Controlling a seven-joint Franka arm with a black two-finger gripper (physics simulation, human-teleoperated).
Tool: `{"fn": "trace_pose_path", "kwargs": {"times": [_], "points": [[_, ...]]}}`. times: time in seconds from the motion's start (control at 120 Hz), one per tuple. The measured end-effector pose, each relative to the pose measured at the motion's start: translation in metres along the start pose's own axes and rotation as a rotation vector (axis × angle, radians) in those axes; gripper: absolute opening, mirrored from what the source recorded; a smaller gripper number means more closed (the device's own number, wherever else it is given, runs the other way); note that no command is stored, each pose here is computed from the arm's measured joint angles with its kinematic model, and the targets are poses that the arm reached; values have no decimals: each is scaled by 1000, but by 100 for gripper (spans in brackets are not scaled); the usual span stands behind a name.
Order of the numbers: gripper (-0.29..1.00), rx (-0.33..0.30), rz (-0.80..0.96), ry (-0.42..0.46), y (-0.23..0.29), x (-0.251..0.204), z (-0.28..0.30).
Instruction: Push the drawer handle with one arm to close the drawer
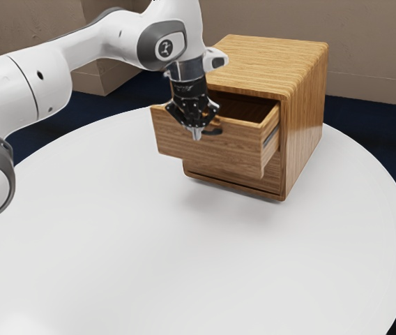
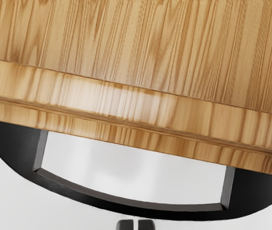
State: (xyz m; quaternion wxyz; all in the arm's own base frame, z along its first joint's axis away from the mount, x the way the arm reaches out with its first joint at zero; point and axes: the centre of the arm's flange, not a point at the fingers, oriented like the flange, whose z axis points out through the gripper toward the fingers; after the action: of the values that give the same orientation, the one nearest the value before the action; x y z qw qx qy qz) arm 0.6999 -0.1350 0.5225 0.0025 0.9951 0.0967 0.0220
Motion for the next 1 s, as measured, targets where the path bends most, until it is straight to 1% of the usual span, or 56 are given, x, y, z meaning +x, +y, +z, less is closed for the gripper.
{"fn": "trace_pose_path", "kwargs": {"times": [0.217, 0.383, 0.667, 1.0], "points": [[-8, -9, 3, 29, -2, 15, 13], [-8, -34, 14, 82, 0, 22, 5], [-8, -85, 33, 174, 8, 42, 17], [-8, -141, 49, 297, 13, 63, 14]]}}
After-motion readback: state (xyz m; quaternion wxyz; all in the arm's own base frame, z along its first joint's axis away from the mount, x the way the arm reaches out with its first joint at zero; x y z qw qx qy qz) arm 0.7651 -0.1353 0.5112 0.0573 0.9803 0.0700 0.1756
